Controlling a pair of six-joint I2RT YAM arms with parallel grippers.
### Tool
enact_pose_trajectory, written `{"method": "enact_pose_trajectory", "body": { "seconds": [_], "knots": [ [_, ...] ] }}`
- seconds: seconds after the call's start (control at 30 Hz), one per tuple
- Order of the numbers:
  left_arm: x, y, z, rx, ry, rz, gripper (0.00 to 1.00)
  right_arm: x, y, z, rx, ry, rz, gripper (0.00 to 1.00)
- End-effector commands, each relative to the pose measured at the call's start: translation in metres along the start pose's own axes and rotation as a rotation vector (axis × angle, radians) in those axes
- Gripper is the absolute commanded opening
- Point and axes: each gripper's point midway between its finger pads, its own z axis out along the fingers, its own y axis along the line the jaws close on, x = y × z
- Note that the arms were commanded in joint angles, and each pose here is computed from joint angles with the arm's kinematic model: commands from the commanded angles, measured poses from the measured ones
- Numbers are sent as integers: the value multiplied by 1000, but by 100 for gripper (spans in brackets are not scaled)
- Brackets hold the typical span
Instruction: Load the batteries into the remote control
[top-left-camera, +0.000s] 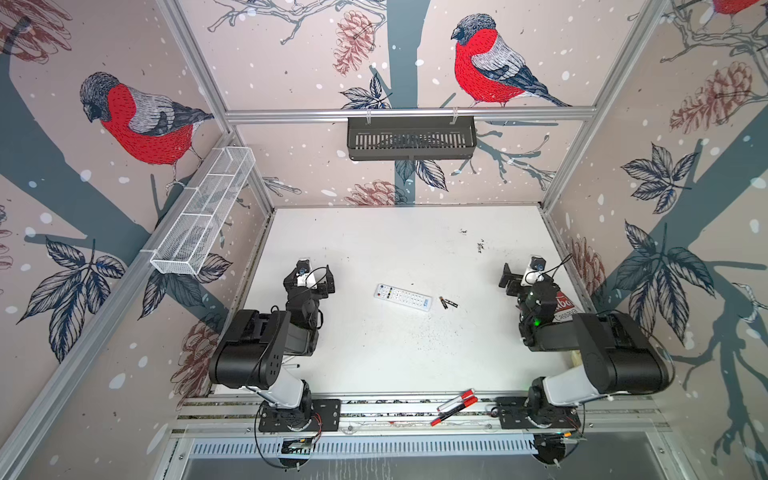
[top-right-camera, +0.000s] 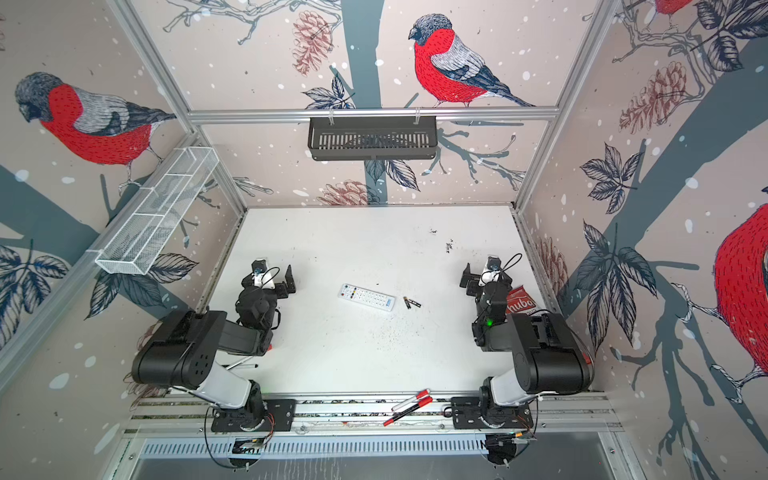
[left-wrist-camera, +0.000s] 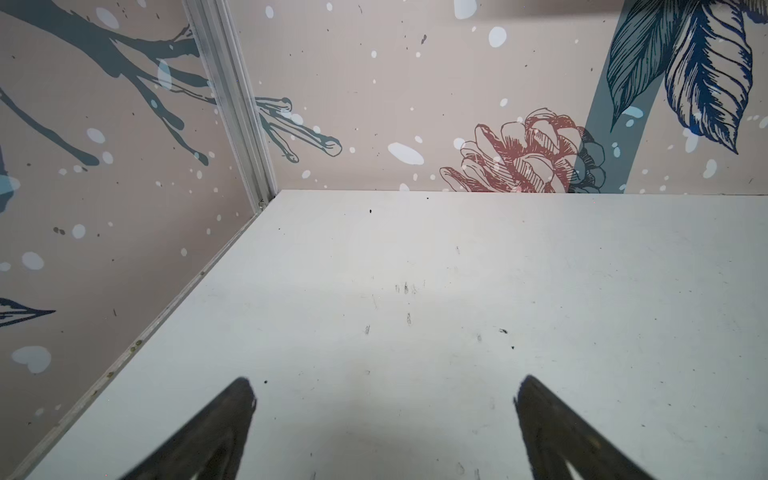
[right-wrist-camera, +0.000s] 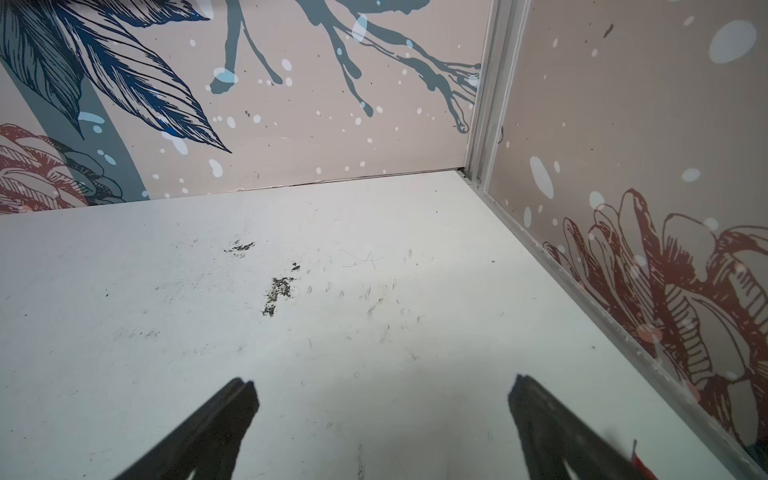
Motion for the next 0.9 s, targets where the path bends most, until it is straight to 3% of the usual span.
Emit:
{"method": "enact_pose_trajectory", "body": {
  "seconds": [0.0, 0.87],
  "knots": [
    [-7, 0, 0, 4, -27, -5, 98, -4, -1, 0, 8, -13, -2, 100],
    [-7, 0, 0, 5, -25, -5, 98, -4, 1, -1, 11, -19, -14, 99]
  ]
}}
